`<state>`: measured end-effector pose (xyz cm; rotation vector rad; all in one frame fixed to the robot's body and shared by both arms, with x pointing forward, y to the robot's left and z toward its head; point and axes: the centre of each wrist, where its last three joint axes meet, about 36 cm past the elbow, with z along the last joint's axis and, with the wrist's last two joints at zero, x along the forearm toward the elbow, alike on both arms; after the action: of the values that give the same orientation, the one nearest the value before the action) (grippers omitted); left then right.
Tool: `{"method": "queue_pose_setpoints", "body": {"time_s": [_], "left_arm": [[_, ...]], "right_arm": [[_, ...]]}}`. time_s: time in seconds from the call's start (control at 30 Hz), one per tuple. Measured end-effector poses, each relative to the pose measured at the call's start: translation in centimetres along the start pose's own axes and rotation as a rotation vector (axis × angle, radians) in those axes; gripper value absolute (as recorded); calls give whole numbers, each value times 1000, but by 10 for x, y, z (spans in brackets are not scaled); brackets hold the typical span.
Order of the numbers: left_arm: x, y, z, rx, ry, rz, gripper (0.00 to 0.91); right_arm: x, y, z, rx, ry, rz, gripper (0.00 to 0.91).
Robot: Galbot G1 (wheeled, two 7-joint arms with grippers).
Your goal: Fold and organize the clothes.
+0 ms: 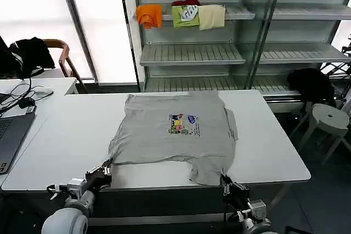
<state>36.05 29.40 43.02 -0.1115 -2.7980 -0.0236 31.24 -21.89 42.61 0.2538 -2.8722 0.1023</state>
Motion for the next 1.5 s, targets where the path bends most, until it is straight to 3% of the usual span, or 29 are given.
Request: {"method": "queue_pose_setpoints", "body": {"time_s": [0.33, 0.77, 1.1, 1.5], "left_arm": [[-19, 0, -17, 86, -92, 50, 10], [-70, 0, -46, 149, -159, 45, 10], [-111, 6, -61, 146, -164, 20, 10], [-147, 15, -59, 123, -119, -21, 20]], "right_arm": [[-41, -8, -23, -33, -94, 22, 0], [-127, -22, -63, -75, -141, 25, 0], [-184, -29, -86, -72, -142, 23, 0], [-228, -30, -87, -50, -98, 34, 0]]}}
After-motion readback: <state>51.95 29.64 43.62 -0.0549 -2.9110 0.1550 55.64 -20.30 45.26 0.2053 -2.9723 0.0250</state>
